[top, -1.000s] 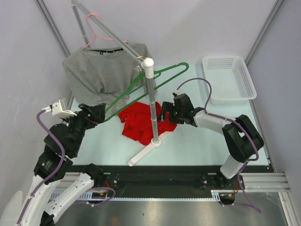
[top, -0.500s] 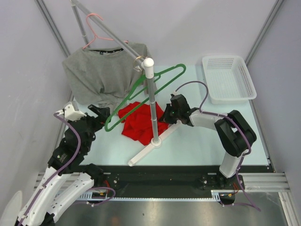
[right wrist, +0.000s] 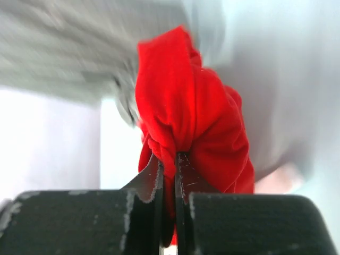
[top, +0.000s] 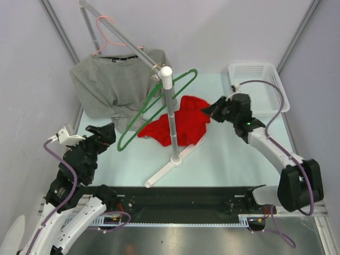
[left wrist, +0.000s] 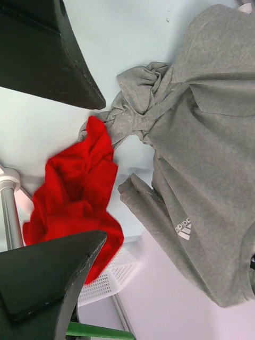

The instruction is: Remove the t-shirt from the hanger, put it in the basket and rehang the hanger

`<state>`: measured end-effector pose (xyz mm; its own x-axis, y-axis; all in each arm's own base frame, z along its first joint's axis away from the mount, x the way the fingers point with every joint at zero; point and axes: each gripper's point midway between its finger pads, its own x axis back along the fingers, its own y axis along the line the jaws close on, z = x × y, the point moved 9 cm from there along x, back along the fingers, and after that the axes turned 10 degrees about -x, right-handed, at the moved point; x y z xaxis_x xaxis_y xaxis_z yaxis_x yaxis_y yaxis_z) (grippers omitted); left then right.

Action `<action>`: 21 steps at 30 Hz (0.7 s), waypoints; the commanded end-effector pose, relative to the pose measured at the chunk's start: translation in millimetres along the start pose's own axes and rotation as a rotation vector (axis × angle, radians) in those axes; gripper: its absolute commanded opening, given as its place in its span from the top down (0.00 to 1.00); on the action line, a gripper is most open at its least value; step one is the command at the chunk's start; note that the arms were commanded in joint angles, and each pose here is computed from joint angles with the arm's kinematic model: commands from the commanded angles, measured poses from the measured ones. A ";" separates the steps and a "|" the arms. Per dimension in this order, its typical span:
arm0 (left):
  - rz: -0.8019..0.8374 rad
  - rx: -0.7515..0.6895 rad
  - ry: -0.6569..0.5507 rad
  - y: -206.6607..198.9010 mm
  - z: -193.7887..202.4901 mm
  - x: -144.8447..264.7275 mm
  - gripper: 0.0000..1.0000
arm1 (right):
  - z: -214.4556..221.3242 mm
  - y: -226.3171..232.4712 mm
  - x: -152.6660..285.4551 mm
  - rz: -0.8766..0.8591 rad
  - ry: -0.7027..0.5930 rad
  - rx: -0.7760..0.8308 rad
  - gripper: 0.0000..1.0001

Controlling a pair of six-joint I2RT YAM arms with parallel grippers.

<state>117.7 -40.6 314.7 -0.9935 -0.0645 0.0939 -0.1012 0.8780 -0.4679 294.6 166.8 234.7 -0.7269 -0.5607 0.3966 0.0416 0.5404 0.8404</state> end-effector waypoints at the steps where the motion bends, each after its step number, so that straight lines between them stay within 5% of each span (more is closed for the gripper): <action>1: -0.005 -0.002 -0.044 3.9 -6.1 4.0 0.00 | -52.1 42.4 52.4 -0.144 -0.184 0.015 1.00; 13: 0.007 -0.010 -0.034 0.6 -9.7 4.6 0.01 | -169.4 88.8 167.5 -0.262 -0.549 0.002 1.00; 21: 0.038 -0.022 -0.012 -6.4 -11.1 2.3 0.02 | -228.3 89.2 203.1 -0.286 -0.706 -0.051 1.00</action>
<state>116.1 -39.6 315.3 -0.9944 -0.0599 0.0872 -0.0936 0.8829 -0.4602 306.2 -26.0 439.8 -0.9887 -0.1436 -0.0437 -0.1001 0.4139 0.9048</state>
